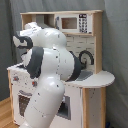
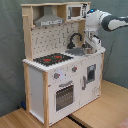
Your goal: Play with the kitchen
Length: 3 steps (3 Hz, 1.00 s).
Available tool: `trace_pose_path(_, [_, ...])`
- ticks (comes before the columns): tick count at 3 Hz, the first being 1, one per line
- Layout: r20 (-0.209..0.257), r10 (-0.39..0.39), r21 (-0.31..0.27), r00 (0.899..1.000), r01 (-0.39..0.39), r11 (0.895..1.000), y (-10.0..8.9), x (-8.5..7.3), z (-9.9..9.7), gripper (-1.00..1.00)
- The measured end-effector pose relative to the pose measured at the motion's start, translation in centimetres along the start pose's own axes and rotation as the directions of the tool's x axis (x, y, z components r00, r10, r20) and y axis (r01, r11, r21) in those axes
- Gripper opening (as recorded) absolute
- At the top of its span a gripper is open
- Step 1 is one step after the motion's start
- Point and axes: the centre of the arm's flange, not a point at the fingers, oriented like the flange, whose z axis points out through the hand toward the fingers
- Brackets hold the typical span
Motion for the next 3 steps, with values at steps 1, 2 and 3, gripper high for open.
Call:
trace_pose_path(1, [0.020, 0.106, 0.024, 0.994, -0.106, 0.994, 5.9, 1.6, 1.2, -1.00])
trace_pose_path(2, [-0.012, 0.129, 0.061, 0.992, -0.128, 0.990, 7.5, 3.5, 2.5, -1.00])
trace_pose_path(3, [-0.046, 0.112, 0.079, 0.993, -0.108, 0.991, 7.9, 5.0, 3.4, -1.00])
